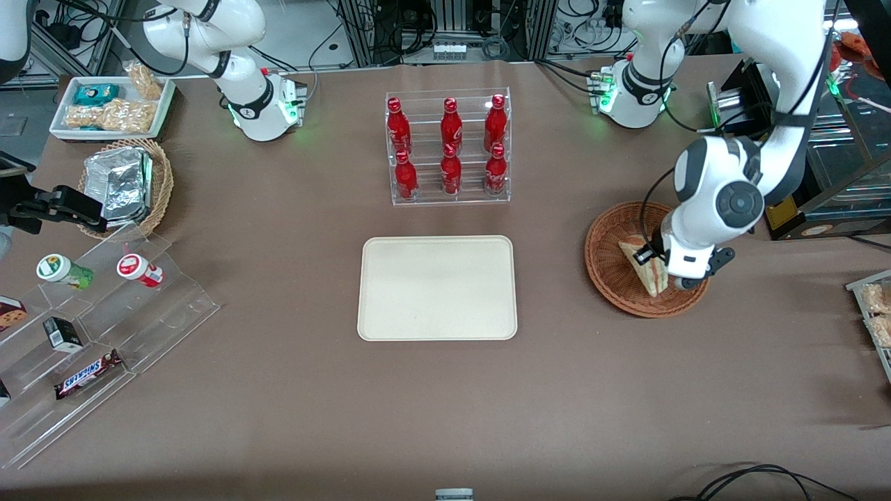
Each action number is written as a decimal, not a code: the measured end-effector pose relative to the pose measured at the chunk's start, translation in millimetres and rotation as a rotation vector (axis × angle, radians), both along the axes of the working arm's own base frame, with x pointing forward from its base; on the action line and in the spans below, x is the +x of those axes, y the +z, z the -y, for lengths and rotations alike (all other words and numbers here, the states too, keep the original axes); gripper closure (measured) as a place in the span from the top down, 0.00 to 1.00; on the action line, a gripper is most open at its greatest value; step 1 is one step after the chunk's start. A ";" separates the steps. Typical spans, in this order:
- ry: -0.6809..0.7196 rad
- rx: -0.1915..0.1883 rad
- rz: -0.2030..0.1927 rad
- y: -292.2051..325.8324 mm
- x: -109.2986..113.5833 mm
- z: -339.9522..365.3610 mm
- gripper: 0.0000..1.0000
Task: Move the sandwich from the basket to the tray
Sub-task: 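Carry the sandwich over the cream tray and lower it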
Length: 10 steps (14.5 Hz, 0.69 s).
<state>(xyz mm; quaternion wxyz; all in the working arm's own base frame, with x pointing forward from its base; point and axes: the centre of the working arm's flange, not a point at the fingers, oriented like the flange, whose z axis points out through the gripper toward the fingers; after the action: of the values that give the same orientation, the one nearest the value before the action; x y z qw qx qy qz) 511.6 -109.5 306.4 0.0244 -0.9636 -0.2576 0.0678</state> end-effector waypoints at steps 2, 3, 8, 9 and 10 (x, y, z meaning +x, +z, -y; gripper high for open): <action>-0.102 0.005 0.020 50.0 -6.2 65.5 0.30; -0.157 0.001 0.041 75.4 -11.3 105.9 0.27; -0.407 -0.043 0.065 80.4 -44.7 288.1 0.15; -0.415 -0.036 0.058 64.8 -46.6 316.1 0.15; -0.409 -0.015 0.060 48.3 -45.3 338.3 0.15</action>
<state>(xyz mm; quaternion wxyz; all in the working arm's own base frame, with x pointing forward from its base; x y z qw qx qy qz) 466.3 -447.9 354.7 0.0228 -0.9975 -0.0567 0.0346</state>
